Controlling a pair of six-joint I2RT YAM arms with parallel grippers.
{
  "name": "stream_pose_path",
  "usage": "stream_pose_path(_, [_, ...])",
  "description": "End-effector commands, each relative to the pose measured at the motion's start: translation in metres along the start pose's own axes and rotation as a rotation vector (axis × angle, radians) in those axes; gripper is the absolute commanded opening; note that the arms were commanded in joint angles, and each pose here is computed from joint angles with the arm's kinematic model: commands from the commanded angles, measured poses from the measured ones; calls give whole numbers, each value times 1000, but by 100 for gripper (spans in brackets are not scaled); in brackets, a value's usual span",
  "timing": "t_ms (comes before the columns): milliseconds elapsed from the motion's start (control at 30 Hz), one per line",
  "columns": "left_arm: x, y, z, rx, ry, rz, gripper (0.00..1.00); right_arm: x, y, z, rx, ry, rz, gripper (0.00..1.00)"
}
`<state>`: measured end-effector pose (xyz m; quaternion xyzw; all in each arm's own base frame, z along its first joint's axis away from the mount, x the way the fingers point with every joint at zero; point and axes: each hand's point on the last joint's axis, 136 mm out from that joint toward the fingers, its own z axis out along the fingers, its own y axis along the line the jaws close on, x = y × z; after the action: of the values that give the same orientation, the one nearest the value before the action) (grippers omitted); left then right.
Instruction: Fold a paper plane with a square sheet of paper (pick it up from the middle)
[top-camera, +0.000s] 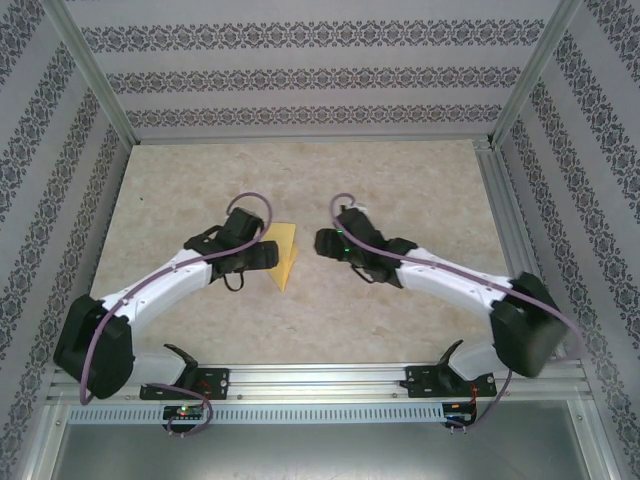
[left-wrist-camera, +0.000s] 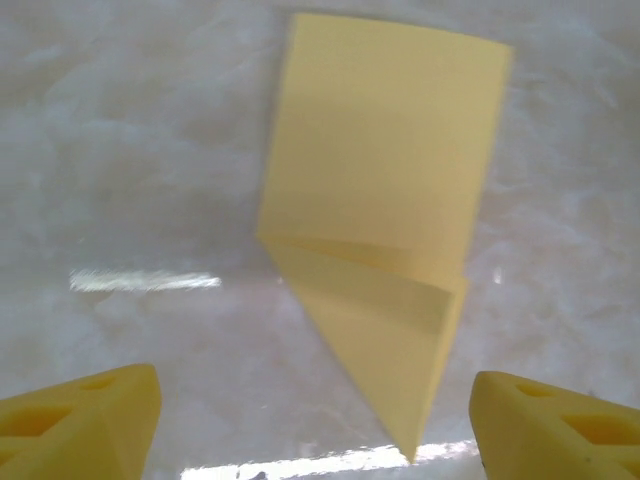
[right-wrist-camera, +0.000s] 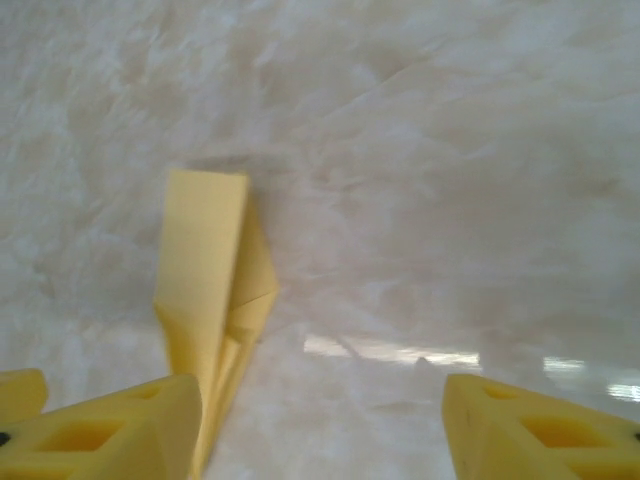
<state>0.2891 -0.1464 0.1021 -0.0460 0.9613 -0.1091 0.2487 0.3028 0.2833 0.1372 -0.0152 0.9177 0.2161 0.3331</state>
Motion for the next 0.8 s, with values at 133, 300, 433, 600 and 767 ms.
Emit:
stream_pose_path(133, [-2,37,-10,119,-58,-272,89,39,92,45,-52,128,-161,43])
stream_pose_path(300, [1,53,-12,135,-64,-350,90,68,115,77,-89,235,-163,34])
stream_pose_path(433, [2,55,-10,139,-55,-359,91,79,107,92,-44,274,-172,33])
stream_pose_path(600, [2,56,-7,141,-51,-363,91,88,87,109,17,310,-175,33])
stream_pose_path(767, [3,55,-5,143,-43,-364,91,89,66,119,70,324,-184,33])
